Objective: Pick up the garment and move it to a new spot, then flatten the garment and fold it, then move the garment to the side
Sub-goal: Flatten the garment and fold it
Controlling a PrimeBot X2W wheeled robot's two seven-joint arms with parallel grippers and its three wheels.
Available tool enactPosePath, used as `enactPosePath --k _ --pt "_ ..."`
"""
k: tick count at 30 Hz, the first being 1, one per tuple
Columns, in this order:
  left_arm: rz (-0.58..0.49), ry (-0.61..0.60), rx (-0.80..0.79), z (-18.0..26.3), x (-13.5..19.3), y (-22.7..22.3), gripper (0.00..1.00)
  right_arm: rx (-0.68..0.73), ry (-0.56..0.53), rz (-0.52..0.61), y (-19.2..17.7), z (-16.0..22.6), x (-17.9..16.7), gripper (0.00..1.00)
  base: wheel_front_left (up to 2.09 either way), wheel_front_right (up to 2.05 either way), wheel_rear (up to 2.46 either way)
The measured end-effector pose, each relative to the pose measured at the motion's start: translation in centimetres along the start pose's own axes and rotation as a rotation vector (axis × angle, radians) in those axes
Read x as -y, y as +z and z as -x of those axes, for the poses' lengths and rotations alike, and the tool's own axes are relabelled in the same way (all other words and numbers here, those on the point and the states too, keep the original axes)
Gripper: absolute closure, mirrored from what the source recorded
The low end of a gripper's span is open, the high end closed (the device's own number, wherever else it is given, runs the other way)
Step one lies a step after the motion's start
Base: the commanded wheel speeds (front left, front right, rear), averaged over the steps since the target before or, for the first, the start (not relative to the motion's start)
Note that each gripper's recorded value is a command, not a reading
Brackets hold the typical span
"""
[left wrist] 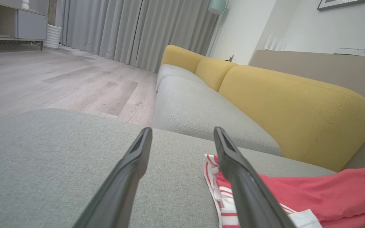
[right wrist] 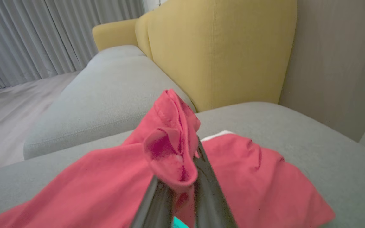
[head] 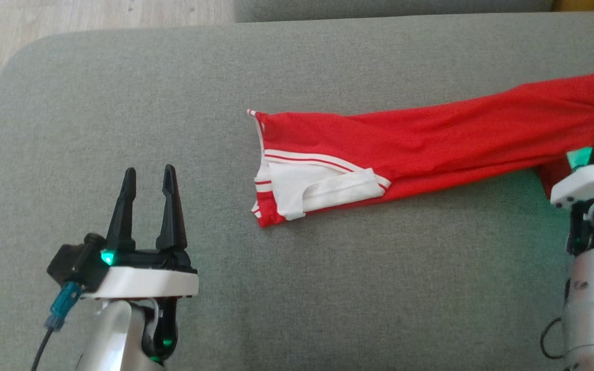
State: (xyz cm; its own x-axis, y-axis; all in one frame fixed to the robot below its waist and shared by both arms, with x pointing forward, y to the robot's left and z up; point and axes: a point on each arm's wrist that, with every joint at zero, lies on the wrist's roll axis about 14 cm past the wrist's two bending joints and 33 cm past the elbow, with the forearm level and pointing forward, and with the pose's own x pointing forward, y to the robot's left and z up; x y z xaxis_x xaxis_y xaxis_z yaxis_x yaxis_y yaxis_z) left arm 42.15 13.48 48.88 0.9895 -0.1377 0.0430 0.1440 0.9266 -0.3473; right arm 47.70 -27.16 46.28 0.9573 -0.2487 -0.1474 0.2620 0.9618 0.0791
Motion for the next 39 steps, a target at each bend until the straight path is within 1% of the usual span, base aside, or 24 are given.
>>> enactPosePath --k 2,4,7,10,15,19,22,25,31,33,34,35,39 --pt "0.001 -0.003 0.006 0.0 0.1 0.2 0.0 0.029 0.012 0.004 1.2 -0.1 -0.3 1.0 0.0 0.0 0.0" --pt "0.003 -0.004 0.015 0.2 0.2 0.6 0.0 0.057 0.085 -0.02 2.5 -0.2 -2.8 1.0 0.0 0.0 0.0" --pt "-0.001 0.0 0.029 0.5 0.1 1.1 0.0 0.061 0.197 -0.037 3.0 0.3 -6.5 1.0 0.0 0.0 0.0" --pt "-0.005 0.007 0.044 0.8 0.0 1.7 0.0 0.05 0.331 -0.051 3.0 1.6 -10.9 1.0 0.0 0.0 0.0" --pt "-0.01 0.028 0.054 1.9 -0.6 2.2 0.0 0.018 0.593 -0.084 3.0 4.9 -19.2 1.0 0.0 0.0 0.0" --pt "-0.014 0.042 0.054 2.7 -0.9 2.3 0.0 -0.043 0.761 -0.069 1.4 7.9 -24.3 1.0 0.0 0.0 0.0" --pt "-0.007 0.064 0.061 3.3 -1.5 2.6 0.0 -0.118 0.84 -0.038 -1.0 9.6 -26.5 1.0 0.0 0.0 0.0" --pt "-0.009 0.081 0.061 3.8 -1.9 2.6 0.0 -0.186 0.896 0.013 -3.4 10.8 -27.9 1.0 0.0 0.0 0.0" --pt "-0.007 0.128 0.061 4.7 -3.2 2.7 0.0 -0.246 0.97 0.056 -5.3 11.9 -30.0 1.0 0.0 0.0 0.0" --pt "-0.005 0.14 0.061 5.0 -3.5 2.7 0.0 -0.282 0.996 0.075 -6.5 12.7 -30.5 1.0 0.0 0.0 0.0" --pt "-0.003 0.144 0.061 5.1 -3.6 2.7 0.0 -0.297 1.01 0.085 -7.1 13.1 -30.7 0.69 0.0 0.0 0.0" --pt "-0.004 0.146 0.06 5.2 -3.7 2.7 0.0 -0.304 1.028 0.097 -7.5 13.6 -31.0 0.0 0.0 0.0 0.0" --pt "-0.004 0.145 0.061 5.3 -3.6 2.7 0.0 -0.288 1.071 0.08 -7.3 14.8 -31.8 0.0 0.0 0.0 0.0"
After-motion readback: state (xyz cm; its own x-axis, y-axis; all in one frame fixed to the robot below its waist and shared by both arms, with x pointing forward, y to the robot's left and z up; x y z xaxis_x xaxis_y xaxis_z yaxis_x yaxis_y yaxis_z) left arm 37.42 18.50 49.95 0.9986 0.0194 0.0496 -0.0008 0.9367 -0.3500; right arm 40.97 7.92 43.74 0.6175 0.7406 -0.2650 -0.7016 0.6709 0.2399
